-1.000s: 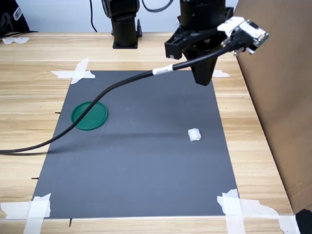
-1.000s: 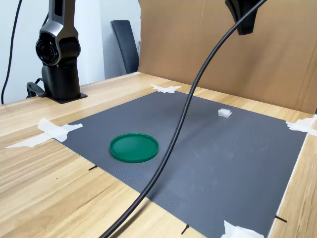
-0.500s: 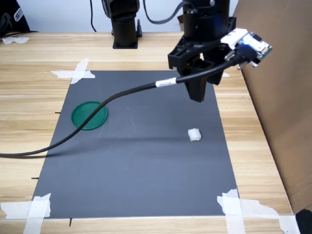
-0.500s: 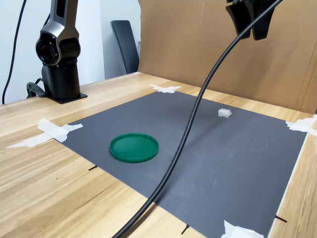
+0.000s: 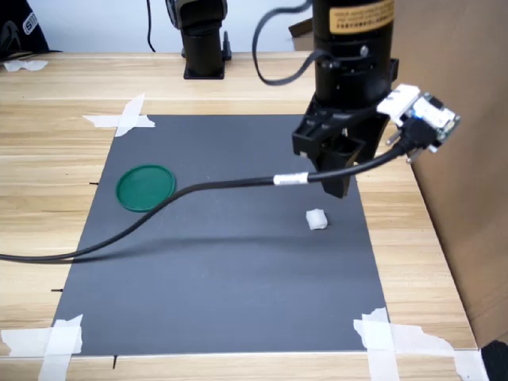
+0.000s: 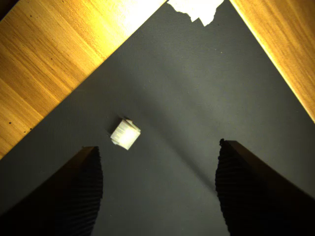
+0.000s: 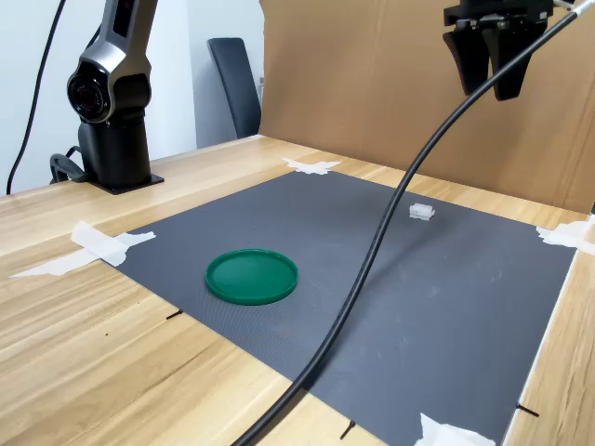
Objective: Grasp a white terminal and put it in the green lid.
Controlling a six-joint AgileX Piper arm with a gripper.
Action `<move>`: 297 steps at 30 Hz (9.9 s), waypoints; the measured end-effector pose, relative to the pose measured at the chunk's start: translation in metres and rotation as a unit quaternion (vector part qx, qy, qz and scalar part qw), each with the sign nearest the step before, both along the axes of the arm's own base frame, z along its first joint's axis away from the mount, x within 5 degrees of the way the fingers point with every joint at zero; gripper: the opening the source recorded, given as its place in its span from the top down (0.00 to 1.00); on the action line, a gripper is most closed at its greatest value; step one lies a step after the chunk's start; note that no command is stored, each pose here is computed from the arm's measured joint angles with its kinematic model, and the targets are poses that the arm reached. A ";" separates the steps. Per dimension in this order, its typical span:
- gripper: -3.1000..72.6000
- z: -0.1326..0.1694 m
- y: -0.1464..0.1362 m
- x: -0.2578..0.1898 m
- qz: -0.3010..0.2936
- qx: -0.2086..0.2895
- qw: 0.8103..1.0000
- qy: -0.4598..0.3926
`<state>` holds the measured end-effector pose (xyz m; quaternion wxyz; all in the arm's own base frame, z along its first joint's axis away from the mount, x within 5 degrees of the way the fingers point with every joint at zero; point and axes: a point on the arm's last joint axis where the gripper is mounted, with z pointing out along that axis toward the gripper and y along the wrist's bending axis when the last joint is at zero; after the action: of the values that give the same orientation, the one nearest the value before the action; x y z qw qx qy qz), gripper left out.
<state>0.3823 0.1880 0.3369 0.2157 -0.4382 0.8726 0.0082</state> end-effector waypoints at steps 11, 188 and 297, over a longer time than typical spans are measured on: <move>0.23 -0.037 0.005 0.008 0.001 -0.018 0.999 0.045; 0.48 -0.112 -0.260 -0.076 -0.089 -0.103 0.987 0.082; 0.99 -0.132 -0.184 -0.328 -0.318 0.226 0.832 -0.394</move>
<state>0.0547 0.0038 0.2050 0.6247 -0.0418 0.7788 -0.0374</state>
